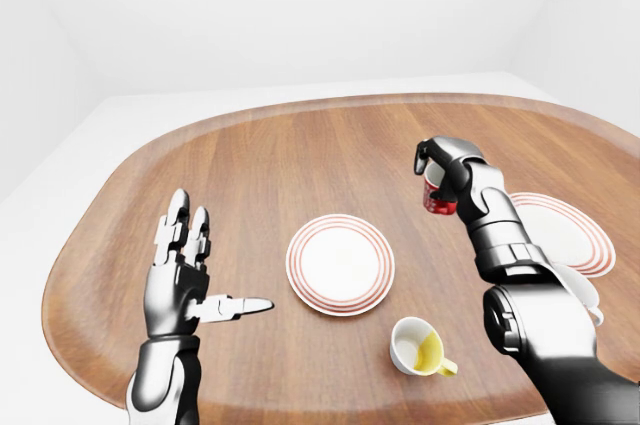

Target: Put the red mug on the left plate.

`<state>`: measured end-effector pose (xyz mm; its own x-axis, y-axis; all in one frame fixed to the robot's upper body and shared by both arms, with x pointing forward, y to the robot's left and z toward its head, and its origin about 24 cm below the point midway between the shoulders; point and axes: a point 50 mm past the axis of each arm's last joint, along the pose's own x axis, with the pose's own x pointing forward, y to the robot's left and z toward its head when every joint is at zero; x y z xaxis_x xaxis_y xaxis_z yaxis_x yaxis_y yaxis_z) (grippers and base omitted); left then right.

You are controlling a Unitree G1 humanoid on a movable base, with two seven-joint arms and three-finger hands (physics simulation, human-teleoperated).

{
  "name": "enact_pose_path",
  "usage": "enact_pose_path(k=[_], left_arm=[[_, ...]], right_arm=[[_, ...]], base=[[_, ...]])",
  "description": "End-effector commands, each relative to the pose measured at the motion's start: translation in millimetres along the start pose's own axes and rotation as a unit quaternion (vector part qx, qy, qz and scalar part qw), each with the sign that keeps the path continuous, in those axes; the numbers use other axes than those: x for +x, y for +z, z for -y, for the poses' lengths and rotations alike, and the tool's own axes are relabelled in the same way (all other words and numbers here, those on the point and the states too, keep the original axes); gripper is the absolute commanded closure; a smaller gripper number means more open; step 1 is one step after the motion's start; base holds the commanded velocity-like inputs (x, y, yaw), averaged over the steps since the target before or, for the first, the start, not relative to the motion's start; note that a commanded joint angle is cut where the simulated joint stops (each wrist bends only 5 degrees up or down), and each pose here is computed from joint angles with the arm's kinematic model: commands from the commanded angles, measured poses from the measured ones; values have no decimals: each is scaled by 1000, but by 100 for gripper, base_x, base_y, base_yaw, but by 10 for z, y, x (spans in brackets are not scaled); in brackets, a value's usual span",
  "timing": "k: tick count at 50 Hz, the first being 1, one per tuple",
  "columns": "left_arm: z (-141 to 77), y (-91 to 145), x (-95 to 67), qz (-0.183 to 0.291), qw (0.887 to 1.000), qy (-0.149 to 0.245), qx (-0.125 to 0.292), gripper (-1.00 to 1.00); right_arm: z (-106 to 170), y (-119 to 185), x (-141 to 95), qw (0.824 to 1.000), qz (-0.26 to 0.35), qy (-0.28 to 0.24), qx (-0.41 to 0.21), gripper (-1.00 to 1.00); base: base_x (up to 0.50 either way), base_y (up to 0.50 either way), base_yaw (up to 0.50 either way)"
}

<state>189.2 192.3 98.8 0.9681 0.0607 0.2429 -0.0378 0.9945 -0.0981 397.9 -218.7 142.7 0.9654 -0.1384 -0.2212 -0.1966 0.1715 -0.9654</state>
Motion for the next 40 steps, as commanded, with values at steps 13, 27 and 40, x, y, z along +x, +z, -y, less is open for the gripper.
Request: enact_pose_path(k=[13, 27, 40], left_arm=[[108, -40, 145, -9, 1000, -12, 6, -100], [12, 32, 80, 8, 1000, 7, 13, -100], [-55, 40, 68, 9, 1000, 22, 11, -100]], right_arm=[[197, 736, 142, 996, 59, -23, 62, 100], [-84, 959, 111, 994, 80, 0, 80, 100], [-386, 1143, 52, 989, 103, 29, 102, 100]], base=[[0, 0, 0], [0, 0, 0], [0, 0, 0]])
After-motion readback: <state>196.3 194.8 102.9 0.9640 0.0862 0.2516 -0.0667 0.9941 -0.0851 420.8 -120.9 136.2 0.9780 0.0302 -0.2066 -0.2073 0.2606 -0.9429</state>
